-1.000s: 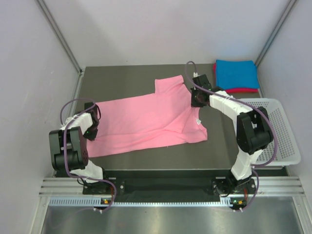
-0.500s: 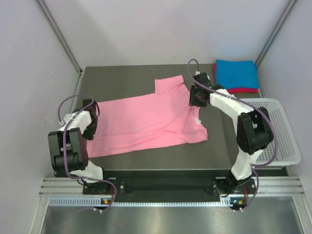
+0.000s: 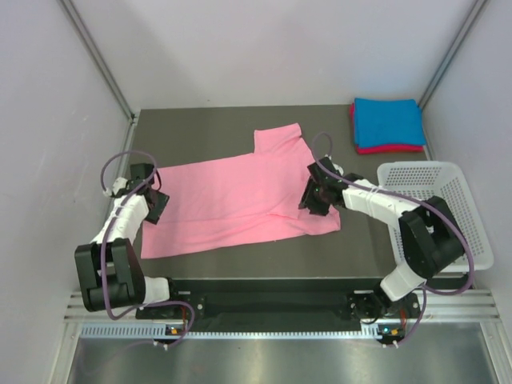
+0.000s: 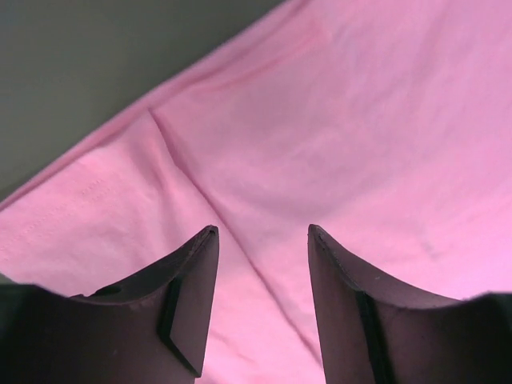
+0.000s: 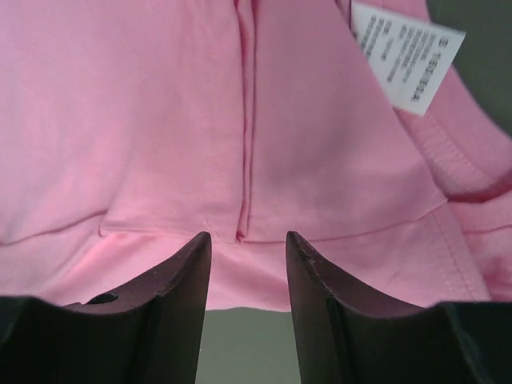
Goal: Fold and stack the t-shirts
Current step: Fold the tshirt
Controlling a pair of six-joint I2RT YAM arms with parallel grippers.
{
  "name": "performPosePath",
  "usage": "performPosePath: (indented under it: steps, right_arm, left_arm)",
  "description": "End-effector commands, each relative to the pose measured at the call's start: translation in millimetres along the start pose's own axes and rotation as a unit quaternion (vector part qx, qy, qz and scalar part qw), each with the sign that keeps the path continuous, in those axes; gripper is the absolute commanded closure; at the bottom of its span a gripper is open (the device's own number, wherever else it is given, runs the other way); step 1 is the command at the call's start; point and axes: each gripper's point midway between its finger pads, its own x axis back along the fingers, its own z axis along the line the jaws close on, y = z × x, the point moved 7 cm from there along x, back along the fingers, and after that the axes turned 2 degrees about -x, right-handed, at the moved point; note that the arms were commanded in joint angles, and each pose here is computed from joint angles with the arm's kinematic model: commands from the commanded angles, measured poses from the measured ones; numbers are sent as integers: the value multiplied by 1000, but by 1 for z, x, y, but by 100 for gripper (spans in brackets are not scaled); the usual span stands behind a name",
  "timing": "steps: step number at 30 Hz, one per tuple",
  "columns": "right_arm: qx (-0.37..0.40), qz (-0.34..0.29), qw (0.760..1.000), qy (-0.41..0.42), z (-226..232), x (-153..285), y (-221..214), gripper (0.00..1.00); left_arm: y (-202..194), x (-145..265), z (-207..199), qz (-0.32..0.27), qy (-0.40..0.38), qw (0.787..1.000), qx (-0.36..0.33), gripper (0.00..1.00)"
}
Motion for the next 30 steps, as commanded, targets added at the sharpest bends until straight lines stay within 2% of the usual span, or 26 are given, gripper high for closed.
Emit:
performPosePath:
  steps: [1,10,15,26,29,30]
  right_arm:
    - [-71,-26,996,45,22,11,-3,57]
    - [-105,-2,994,14,19,-12,-25,60]
    - [-111,2,994,9,18,-17,-27,61]
    - [-125,13,992,0,15,-31,-34,65]
    - [-124,12,992,5,17,-33,-33,72]
    - [-122,11,992,6,17,-33,-32,79]
  left_arm:
    - [-15,3,-5,45,-71,996,-32,47]
    - [-35,-18,7,83,-49,994,-56,48]
    - [-33,-23,12,70,-22,996,-50,50]
    - [-28,-19,16,41,-15,999,-32,51]
    - [-27,-20,17,38,-11,999,-33,51]
    - [-27,-20,17,37,-11,999,-33,51]
